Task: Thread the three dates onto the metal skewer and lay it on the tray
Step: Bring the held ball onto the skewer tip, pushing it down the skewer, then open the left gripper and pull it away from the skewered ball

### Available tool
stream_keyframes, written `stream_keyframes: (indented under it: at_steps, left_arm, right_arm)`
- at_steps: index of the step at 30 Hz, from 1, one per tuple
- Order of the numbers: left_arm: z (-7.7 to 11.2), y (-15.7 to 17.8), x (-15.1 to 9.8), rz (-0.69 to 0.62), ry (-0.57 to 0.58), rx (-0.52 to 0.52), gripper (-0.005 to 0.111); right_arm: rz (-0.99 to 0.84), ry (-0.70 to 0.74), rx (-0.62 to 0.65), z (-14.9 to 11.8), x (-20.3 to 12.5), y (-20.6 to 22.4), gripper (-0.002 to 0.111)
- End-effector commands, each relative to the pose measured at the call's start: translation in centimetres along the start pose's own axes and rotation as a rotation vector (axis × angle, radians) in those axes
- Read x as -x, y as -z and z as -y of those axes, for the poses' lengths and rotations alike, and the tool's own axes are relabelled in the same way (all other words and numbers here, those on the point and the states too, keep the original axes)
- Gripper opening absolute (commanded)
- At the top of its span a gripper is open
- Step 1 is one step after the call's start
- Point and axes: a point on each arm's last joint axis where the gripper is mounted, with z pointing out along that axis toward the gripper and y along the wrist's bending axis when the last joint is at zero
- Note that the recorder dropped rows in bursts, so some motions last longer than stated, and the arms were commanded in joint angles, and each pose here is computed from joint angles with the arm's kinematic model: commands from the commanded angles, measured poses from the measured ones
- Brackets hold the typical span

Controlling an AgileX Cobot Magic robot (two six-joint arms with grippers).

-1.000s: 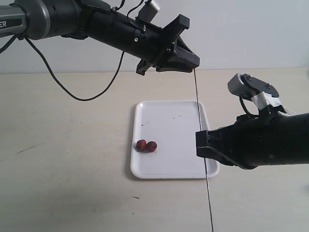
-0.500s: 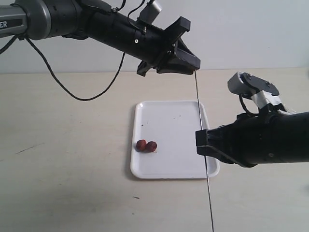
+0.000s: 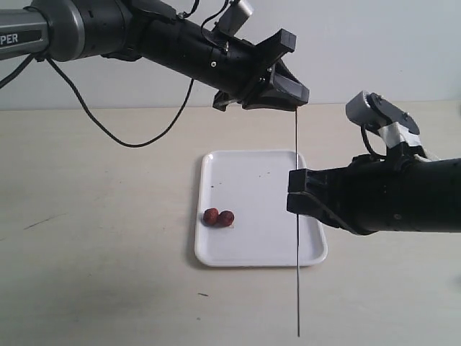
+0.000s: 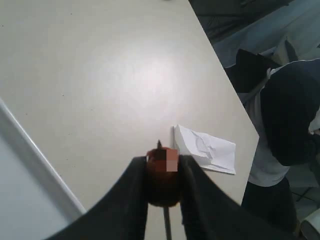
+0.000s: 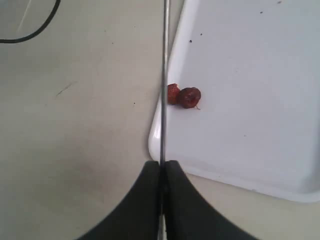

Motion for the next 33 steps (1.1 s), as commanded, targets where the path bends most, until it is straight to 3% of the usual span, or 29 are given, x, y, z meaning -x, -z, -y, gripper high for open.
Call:
stream_keyframes:
  at_steps: [1, 6, 12, 26, 33]
  left_arm:
    - [0.6, 0.0, -0.3, -0.027, -0.044, -0.006, 0.022]
    - [0.0, -0.4, -0.5, -0.038, -0.046, 0.003, 0.022]
    - [-0.1, -0.4, -0.5, -0.045, -0.055, 0.015, 0.022]
    - [0.0, -0.4, -0.6, -0.056, -0.054, 0.008, 0.023]
    - [-0.2, -0.4, -0.7, -0.064, -0.065, 0.022, 0.055]
  right_arm:
    - [0.033, 0.032, 0.008, -0.3, 0.6, 0.1, 0.000]
    - [0.077, 0.043, 0.027, -1.2, 2.2, 0.2, 0.000]
    - [0.147, 0.050, -0.045, -1.2, 3.7, 0.4, 0.000]
    - [0.135, 0.047, -0.054, -1.2, 5.9, -2.5, 0.000]
    - [0.138, 0.062, -0.084, -0.8, 6.0, -2.6, 0.000]
